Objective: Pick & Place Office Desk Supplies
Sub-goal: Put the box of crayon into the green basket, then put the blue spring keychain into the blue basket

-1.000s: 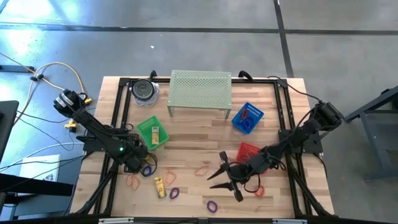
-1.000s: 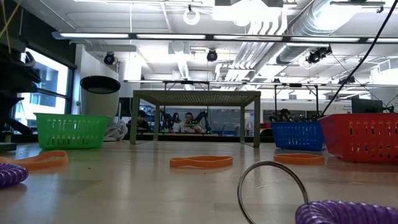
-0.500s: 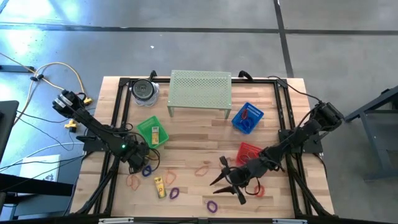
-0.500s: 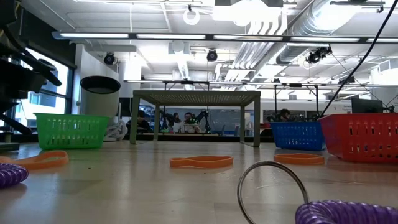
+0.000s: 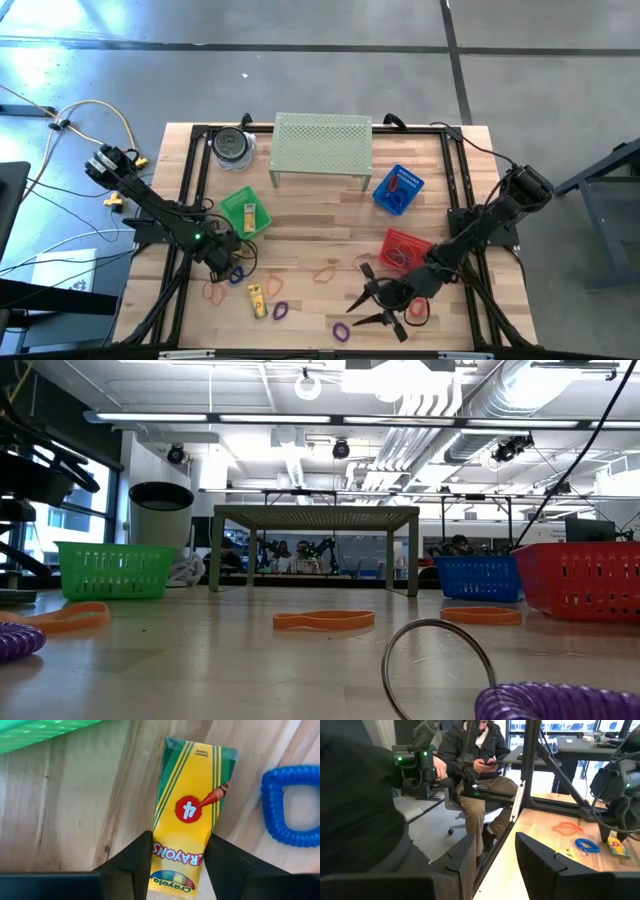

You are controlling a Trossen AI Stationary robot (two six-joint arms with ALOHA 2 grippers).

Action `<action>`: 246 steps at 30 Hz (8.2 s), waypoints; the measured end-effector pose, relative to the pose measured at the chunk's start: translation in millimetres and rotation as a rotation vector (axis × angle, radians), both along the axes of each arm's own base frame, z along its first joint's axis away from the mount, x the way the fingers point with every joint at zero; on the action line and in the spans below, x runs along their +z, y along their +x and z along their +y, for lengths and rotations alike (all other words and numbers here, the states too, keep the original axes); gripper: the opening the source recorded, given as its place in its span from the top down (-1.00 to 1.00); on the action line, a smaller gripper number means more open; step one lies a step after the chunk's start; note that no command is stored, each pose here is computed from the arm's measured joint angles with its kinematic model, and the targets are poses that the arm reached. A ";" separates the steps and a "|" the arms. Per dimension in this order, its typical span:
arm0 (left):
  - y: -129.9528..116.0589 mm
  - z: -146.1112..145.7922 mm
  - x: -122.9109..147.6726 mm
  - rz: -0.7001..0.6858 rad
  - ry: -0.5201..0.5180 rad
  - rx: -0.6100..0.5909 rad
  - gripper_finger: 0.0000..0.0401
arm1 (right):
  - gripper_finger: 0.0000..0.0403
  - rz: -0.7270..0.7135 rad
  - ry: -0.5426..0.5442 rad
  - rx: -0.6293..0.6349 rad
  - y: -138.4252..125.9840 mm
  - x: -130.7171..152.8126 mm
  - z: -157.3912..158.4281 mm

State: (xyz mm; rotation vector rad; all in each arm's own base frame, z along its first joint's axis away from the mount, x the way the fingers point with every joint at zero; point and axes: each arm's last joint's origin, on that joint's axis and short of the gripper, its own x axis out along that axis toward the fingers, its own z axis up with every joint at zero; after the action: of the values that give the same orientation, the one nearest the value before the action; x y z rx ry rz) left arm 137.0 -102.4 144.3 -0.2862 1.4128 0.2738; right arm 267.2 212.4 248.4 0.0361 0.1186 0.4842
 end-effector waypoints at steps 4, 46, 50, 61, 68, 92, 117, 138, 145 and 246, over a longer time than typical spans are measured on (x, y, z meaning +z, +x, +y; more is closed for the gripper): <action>1.4 -0.2 1.2 -0.025 0.009 0.062 0.26 | 0.37 -0.002 0.000 0.007 -2.7 0.2 3.4; 55.5 69.8 110.3 -0.102 0.102 0.825 0.24 | 0.37 -0.053 -0.098 0.065 -13.5 -0.2 15.9; 61.0 74.3 110.5 -0.148 0.057 0.929 0.24 | 0.37 -0.106 -0.192 0.076 -13.4 -0.2 15.8; 58.6 96.9 95.7 -0.111 0.135 0.927 0.24 | 0.37 -0.044 -0.083 0.052 -13.3 -0.3 15.5; 54.7 109.8 79.3 -0.067 0.129 0.968 0.24 | 0.37 -0.038 -0.091 -0.005 -12.4 -1.0 13.8; 62.5 103.1 78.7 -0.137 0.058 0.981 -0.10 | 0.37 -0.075 -0.330 0.045 -3.5 3.5 -12.2; 40.8 -1.8 119.1 -0.258 -0.115 0.520 -0.27 | 0.37 -0.031 -0.309 0.041 -4.0 0.8 -12.4; 17.1 -81.6 67.8 -0.109 -0.078 0.829 -0.27 | 0.37 0.041 -0.287 0.035 -5.0 -4.3 -13.2; 35.1 -66.5 66.1 0.005 -0.101 0.872 -0.27 | 0.37 0.077 -0.267 0.027 -5.4 -6.3 -13.6; 35.0 -51.9 -11.8 0.090 -0.067 0.785 0.30 | 0.37 0.102 -0.397 -0.022 10.7 -15.4 -37.4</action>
State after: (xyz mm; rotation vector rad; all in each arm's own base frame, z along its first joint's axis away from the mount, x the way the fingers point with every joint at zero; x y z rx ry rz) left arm 172.1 -154.3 132.4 -0.8921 1.3453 0.8880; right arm 277.9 175.0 233.0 -0.3267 0.3126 0.4304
